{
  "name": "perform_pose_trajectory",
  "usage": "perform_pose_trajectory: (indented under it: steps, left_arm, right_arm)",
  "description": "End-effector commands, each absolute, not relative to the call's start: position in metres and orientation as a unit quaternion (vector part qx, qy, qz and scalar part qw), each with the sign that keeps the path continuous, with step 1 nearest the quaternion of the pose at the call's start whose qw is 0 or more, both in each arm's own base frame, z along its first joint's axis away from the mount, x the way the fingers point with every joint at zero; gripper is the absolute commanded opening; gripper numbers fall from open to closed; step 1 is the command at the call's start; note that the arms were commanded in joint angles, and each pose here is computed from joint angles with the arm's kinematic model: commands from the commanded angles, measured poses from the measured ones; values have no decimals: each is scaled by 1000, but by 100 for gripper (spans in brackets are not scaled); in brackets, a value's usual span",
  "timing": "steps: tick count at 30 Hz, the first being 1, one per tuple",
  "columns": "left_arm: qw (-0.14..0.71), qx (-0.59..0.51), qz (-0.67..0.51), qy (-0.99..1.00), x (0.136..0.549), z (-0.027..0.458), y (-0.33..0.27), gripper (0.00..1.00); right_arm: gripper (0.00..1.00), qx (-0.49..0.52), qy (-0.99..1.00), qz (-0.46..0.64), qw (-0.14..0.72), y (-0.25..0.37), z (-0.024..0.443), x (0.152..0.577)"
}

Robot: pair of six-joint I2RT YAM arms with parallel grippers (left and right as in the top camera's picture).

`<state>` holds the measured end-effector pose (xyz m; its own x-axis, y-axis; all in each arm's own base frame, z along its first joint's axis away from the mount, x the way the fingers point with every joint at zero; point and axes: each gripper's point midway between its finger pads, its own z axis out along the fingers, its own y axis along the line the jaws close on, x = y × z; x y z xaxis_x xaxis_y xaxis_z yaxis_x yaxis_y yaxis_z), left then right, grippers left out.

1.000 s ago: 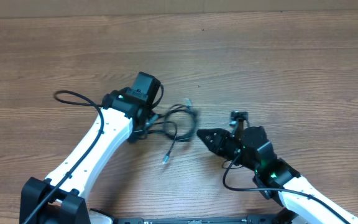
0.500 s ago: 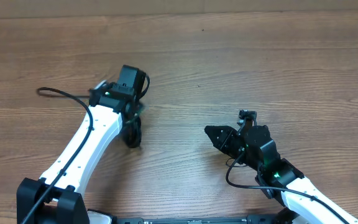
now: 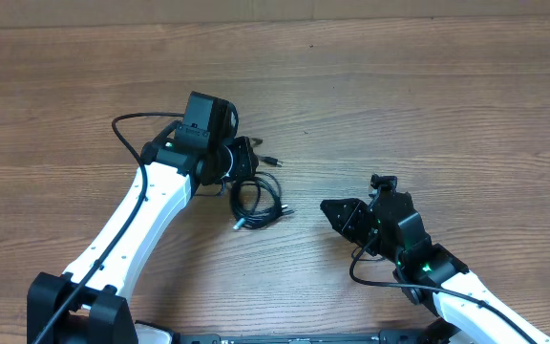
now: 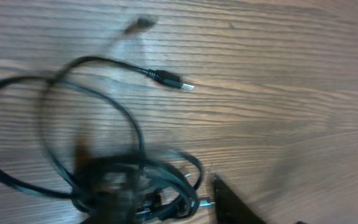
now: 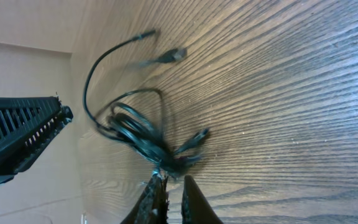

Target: Untangle cables

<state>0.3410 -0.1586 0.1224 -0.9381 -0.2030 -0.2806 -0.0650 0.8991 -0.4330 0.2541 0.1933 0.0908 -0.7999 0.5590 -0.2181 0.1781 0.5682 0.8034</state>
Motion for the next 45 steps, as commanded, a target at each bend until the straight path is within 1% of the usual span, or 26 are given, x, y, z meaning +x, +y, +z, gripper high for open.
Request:
perform_pose_trajectory:
  steps: [1, 3, 7, 10, 12, 16, 18, 19, 20, 21, 22, 23, 25, 27, 30, 31, 33, 36, 41, 45]
  left_arm:
    - [177, -71, -183, 964, 345, 123, -149, 61]
    - [178, -71, -183, 964, 345, 123, -149, 70]
    - [184, -71, -186, 963, 348, 125, -150, 80]
    - [180, -106, -187, 960, 349, 123, -148, 78]
    - [173, -154, -175, 957, 350, 118, -141, 78]
    - [134, -258, -175, 941, 348, 102, -139, 80]
    - [111, -277, -185, 936, 345, 95, -146, 77]
    - [100, -281, -186, 936, 343, 89, -150, 71]
    - [94, -282, -183, 937, 343, 85, -151, 67]
    - [87, -280, -179, 939, 341, 79, -153, 57]
    - [82, -279, -175, 941, 340, 75, -154, 53]
    - [76, -277, -171, 942, 339, 70, -156, 52]
    - [70, -276, -168, 944, 340, 61, -159, 54]
    - [69, -278, -168, 943, 342, 56, -160, 61]
    - [65, -314, -173, 931, 346, 53, -162, 62]
    - [66, -327, -176, 926, 348, 53, -162, 60]
    - [68, -347, -184, 917, 351, 54, -165, 52]
    - [64, -375, -191, 905, 352, 55, -172, 45]
    - [66, -383, -182, 903, 346, 52, -185, 44]
    - [72, -374, -164, 910, 340, 44, -195, 45]
  right_arm:
    - [13, 219, 850, 410, 250, 190, 98, 261]
    - [15, 220, 850, 408, 251, 189, 97, 261]
    - [21, 223, 853, 401, 248, 187, 94, 259]
    - [26, 224, 854, 400, 247, 187, 93, 259]
    - [29, 224, 854, 400, 247, 187, 93, 259]
    - [37, 228, 857, 392, 247, 184, 90, 259]
    - [40, 234, 860, 381, 245, 181, 86, 258]
    - [40, 235, 862, 378, 244, 180, 84, 257]
    - [41, 237, 864, 374, 242, 178, 82, 256]
    - [41, 238, 865, 372, 240, 178, 81, 255]
    - [41, 238, 866, 370, 239, 177, 80, 255]
    - [41, 239, 866, 368, 238, 177, 79, 254]
    - [43, 244, 868, 360, 240, 174, 77, 254]
    - [45, 247, 871, 353, 238, 172, 74, 253]
    - [45, 248, 871, 351, 238, 171, 73, 253]
    - [46, 248, 871, 351, 238, 171, 73, 253]
    - [47, 248, 871, 351, 238, 171, 73, 253]
    - [49, 248, 871, 351, 238, 171, 73, 253]
    - [52, 250, 872, 347, 238, 169, 72, 253]
    - [52, 251, 872, 345, 239, 169, 72, 253]
